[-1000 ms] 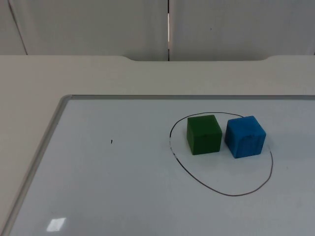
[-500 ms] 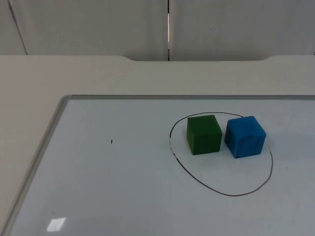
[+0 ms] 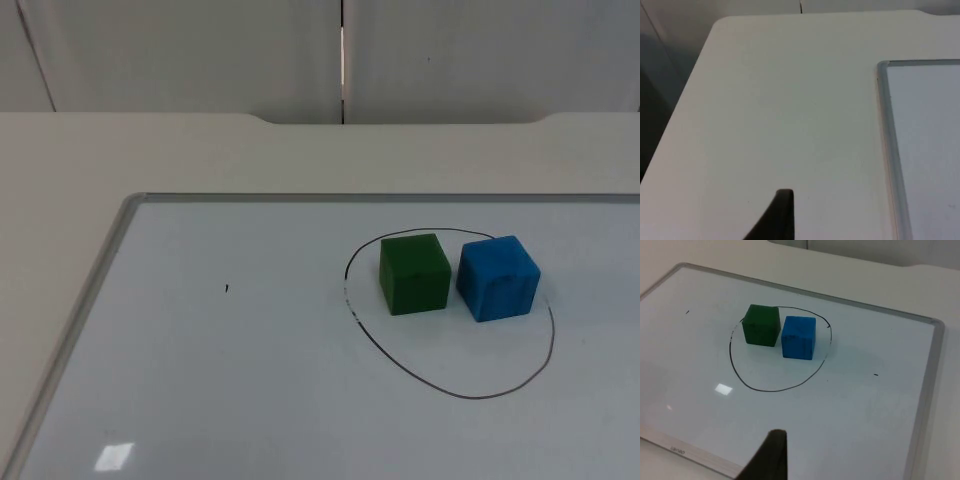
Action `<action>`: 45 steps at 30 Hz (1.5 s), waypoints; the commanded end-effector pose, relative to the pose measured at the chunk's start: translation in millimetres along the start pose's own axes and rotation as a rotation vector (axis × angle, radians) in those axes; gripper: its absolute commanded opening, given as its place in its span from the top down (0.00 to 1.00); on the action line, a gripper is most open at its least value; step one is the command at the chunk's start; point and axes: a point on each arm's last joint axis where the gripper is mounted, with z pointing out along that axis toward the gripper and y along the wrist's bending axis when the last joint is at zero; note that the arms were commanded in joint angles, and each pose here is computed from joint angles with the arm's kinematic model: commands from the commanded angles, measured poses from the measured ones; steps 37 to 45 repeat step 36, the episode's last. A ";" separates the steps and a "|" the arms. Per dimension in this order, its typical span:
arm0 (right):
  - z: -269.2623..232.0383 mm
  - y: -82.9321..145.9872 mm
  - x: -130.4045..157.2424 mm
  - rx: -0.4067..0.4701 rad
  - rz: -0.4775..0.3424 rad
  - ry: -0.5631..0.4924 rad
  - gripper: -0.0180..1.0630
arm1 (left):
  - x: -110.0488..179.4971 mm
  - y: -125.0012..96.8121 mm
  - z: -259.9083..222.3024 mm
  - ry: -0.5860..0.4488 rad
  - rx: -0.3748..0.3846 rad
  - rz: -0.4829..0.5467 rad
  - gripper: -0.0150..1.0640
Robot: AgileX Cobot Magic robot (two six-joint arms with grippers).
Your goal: Push the two cubes into the marked area.
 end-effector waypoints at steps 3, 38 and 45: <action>0.0 0.2 0.4 -0.006 0.002 -0.005 0.01 | 1.1 1.2 0.9 -0.002 -0.020 0.003 0.01; 0.0 2.8 0.4 0.283 0.154 -0.002 0.01 | 1.1 1.2 0.9 -0.002 -0.020 0.003 0.01; 0.0 2.8 0.4 0.283 0.154 -0.002 0.01 | 1.1 1.2 0.9 -0.002 -0.020 0.003 0.01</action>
